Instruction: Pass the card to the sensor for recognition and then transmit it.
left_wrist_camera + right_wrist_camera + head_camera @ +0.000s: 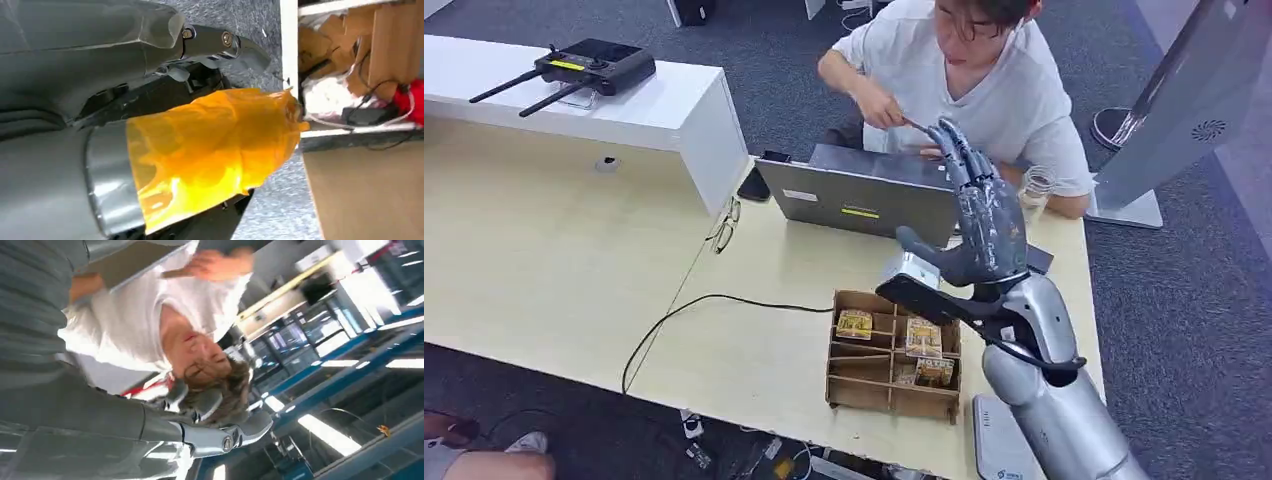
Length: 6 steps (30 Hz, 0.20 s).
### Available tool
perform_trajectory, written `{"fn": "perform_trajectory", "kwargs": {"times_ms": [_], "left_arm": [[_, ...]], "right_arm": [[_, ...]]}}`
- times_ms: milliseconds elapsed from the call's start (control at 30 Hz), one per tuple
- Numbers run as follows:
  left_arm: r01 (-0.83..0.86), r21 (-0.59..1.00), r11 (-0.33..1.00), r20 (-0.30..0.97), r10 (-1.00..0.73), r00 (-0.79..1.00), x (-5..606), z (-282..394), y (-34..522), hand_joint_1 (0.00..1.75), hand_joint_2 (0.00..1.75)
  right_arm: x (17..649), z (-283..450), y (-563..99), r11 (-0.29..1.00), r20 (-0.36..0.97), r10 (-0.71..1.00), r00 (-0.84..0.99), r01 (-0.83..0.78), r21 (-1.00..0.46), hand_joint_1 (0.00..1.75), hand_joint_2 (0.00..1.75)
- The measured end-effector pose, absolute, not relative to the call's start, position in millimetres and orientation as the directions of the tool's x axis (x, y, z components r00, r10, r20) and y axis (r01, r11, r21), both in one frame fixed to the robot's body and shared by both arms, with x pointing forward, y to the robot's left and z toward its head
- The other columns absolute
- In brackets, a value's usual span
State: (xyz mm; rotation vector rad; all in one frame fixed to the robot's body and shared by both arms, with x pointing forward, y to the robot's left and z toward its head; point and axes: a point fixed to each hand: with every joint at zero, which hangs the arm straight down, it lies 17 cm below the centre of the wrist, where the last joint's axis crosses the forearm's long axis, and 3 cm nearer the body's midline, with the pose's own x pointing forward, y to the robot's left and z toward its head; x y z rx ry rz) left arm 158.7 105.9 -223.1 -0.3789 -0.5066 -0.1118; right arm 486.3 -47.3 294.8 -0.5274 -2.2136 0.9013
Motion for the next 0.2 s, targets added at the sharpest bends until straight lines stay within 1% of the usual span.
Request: {"fn": "perform_trajectory", "kwargs": {"times_ms": [33,67,133,200], "left_arm": [[0.187,-0.326,0.927,0.493,-0.002,0.87,158.0,-223.5,107.4,0.0,0.0],[0.174,-0.325,0.929,0.492,0.01,0.87,157.8,-224.0,109.0,0.0,0.0],[0.144,-0.324,0.935,0.491,0.037,0.87,157.8,-225.0,112.5,0.0,0.0],[0.121,-0.324,0.938,0.488,0.056,0.871,155.7,-226.3,116.0,0.0,0.0]], "right_arm": [[481.9,296.0,-47.2,0.704,0.463,0.552,-0.693,0.089,-0.705,0.0,1.75],[477.6,295.6,-47.0,0.726,0.488,0.524,-0.698,0.066,-0.684,0.0,0.0],[468.6,290.7,-47.8,0.775,0.56,0.462,-0.687,0.006,-0.632,0.0,0.0],[446.2,276.1,-40.9,0.809,0.623,0.416,-0.663,-0.043,-0.586,0.0,0.0]]}}
